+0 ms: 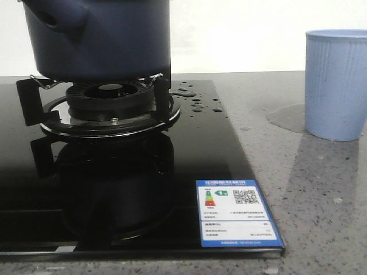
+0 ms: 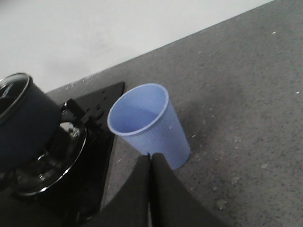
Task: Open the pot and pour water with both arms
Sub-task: 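Move the left gripper to the blue lid handle and grasp it, then lift the glass lid off the dark blue pot with the left gripper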
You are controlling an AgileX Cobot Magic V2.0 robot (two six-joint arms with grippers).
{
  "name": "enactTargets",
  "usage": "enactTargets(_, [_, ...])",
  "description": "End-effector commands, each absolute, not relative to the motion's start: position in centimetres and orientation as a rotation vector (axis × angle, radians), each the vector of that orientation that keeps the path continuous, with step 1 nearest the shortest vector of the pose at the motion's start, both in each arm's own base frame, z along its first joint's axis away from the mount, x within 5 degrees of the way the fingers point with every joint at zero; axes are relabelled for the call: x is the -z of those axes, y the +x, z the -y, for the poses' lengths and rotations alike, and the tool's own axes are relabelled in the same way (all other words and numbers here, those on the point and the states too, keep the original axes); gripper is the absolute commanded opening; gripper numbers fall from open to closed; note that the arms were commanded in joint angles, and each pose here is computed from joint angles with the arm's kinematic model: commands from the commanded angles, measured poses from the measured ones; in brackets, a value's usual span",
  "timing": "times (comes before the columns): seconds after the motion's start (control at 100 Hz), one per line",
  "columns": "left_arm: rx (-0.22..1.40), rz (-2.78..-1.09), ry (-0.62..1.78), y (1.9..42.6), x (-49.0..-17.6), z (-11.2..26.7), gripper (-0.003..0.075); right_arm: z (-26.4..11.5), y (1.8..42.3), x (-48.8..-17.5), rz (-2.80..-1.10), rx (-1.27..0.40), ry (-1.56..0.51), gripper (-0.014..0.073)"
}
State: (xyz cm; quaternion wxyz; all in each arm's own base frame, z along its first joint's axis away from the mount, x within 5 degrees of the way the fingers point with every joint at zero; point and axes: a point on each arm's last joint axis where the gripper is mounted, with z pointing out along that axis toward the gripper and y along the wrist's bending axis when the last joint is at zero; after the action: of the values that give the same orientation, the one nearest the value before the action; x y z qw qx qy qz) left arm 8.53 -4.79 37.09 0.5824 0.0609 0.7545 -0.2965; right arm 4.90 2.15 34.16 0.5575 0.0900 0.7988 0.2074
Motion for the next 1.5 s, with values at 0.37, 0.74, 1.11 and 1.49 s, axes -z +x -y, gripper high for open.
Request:
enactTargets(0.37, [1.125,-1.456,0.898,10.9,-44.5,9.7,-0.0019,-4.5,5.2,-39.7,-1.719,-0.581,-0.255,-0.0066])
enactTargets(0.74, [0.776,-1.381,1.001,14.2,-43.3,9.5,0.0429,-4.0,5.5,-40.5,-1.585,-0.378,-0.364,0.0306])
enactTargets(1.11, [0.575,-1.494,0.807,20.8,-41.2,8.7,0.0673,-3.3,5.8,-41.5,-1.490,-0.329,-0.279,0.0655])
enactTargets(1.49, [0.722,-1.472,0.805,26.7,-37.9,10.1,0.0673,-3.3,5.8,-41.5,-1.490,-0.327,-0.280,0.0655])
